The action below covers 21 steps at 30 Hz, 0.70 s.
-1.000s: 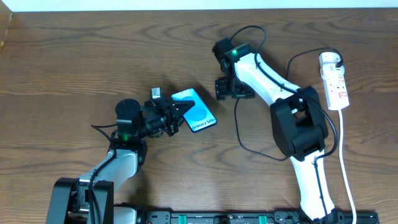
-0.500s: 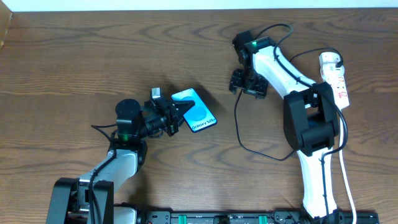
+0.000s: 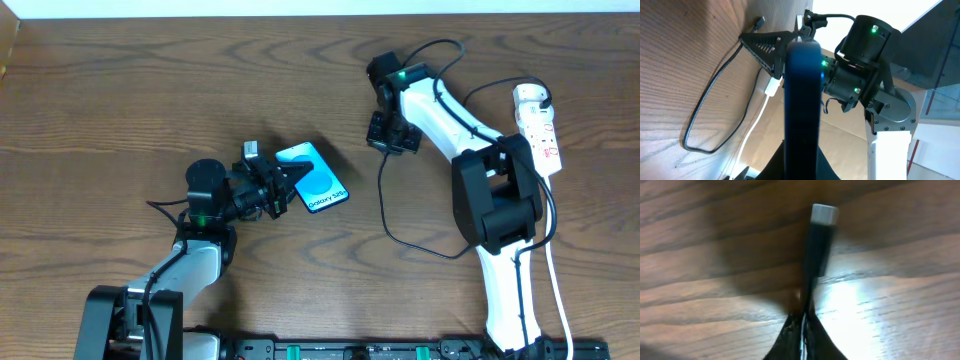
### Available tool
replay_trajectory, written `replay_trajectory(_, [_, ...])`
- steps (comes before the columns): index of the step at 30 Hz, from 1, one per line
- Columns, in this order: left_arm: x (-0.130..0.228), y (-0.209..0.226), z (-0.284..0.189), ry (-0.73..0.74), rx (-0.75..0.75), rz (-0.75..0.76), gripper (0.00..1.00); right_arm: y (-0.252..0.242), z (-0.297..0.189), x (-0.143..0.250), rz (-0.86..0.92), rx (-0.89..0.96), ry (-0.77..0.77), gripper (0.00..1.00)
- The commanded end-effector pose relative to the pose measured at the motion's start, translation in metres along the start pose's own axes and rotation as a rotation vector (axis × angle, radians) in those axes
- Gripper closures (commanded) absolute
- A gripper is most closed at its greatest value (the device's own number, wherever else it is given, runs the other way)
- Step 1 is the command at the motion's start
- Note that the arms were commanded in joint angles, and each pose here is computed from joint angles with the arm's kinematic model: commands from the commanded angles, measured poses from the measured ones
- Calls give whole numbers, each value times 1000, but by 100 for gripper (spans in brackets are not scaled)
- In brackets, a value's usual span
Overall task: Plug charger to phone and switch on socket
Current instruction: 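Carry the cable plug with the right gripper toward the phone's bottom edge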
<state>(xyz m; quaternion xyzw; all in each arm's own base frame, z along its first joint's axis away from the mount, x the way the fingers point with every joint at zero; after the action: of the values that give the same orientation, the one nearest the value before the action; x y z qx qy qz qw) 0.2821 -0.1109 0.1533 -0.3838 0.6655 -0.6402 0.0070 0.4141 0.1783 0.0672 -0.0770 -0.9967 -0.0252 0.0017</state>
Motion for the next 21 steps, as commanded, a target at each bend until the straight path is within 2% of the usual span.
replay_trajectory(1, [4, -13, 1, 25, 24, 52, 92, -1, 45, 21, -23, 27, 125, 99])
replay_trajectory(5, [4, -14, 1, 25, 25, 65, 92, 4, 44, 21, -116, 2, 124, 99])
replay_trajectory(10, [4, -13, 1, 31, 24, 133, 92, 16, 22, 25, -311, -156, 143, 99])
replay_trajectory(15, [6, -13, 1, 42, 23, 205, 92, 9, -26, 30, -427, -221, 118, 99])
replay_trajectory(21, [7, -22, 2, 50, 40, 332, 93, -16, -105, 47, -541, -281, 62, 99])
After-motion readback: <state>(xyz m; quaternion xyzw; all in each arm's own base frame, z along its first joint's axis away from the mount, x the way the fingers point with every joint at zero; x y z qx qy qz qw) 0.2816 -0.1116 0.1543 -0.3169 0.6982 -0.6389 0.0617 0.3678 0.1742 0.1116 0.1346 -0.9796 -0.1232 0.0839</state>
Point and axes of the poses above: each gripper's point midway between its finger pads, its own z axis out along the fingers, its own y axis along the line the jaws close on, x = y × z, the point moved 7 cm from there along -z, back along the fingers, and after that the axes turned 9 degrees about -z, right-handed, at the moved point
